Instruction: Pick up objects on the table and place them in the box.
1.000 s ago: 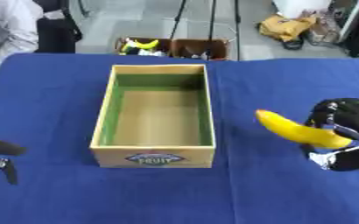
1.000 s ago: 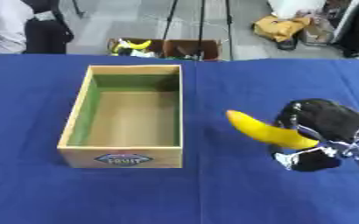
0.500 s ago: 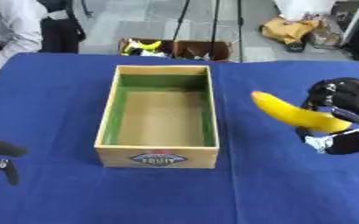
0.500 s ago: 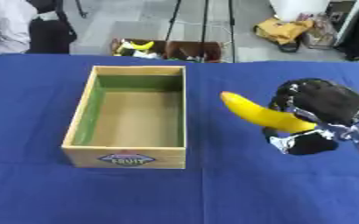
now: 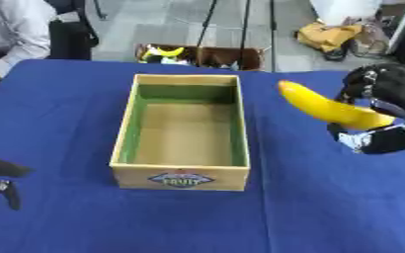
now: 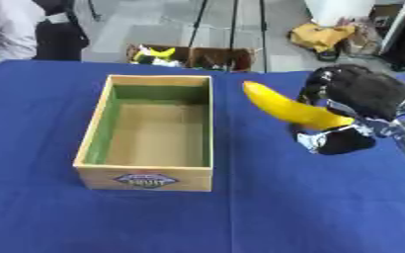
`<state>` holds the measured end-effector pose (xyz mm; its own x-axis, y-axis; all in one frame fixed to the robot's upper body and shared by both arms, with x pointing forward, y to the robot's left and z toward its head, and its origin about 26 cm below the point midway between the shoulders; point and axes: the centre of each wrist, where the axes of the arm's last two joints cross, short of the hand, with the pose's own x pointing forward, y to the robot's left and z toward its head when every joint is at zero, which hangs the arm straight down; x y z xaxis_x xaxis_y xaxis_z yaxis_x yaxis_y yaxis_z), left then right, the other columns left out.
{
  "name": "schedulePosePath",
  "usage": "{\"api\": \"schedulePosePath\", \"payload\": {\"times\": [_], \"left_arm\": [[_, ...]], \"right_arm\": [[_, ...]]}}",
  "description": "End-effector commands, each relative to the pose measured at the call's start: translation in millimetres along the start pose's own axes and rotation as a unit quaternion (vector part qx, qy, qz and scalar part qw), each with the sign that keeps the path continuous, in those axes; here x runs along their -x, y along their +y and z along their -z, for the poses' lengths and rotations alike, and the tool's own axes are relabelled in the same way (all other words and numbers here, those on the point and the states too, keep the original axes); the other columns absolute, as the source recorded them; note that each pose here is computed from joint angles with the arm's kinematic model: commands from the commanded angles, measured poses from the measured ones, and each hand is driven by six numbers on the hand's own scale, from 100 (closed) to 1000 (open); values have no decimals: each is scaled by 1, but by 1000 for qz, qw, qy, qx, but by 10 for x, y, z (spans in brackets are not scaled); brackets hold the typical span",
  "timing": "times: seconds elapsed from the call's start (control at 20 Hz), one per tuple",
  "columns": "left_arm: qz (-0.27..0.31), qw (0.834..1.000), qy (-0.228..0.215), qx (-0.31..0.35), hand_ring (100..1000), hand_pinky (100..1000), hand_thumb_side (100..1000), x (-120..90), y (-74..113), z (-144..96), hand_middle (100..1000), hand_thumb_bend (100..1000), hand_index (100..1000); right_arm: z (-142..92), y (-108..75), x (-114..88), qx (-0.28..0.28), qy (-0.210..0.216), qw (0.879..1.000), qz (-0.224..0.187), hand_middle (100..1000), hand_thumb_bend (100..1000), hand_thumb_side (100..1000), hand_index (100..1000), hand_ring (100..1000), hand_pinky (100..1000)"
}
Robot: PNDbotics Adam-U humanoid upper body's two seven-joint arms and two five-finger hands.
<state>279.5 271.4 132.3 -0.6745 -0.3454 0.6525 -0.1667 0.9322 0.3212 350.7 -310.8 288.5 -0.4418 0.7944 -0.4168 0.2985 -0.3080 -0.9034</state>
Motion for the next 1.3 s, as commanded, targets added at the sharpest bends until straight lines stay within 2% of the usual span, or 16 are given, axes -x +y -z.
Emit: {"api": "schedulePosePath", "payload": {"times": [0.05, 0.8, 1.3], "left_arm": [[5, 1000, -12, 6, 590, 246, 948, -51, 37, 26, 483, 100, 574], [5, 1000, -9, 14, 592, 246, 951, -52, 32, 22, 484, 100, 574], [3, 1000, -11, 18, 593, 246, 952, -57, 19, 30, 484, 100, 574]], "right_arm": [[27, -142, 84, 11, 2, 1000, -9, 515, 100, 727, 632, 822, 787], [468, -502, 31, 43, -17, 999, -17, 511, 100, 747, 628, 826, 793], [823, -599, -13, 45, -23, 999, 6, 501, 100, 741, 625, 820, 793]]}}
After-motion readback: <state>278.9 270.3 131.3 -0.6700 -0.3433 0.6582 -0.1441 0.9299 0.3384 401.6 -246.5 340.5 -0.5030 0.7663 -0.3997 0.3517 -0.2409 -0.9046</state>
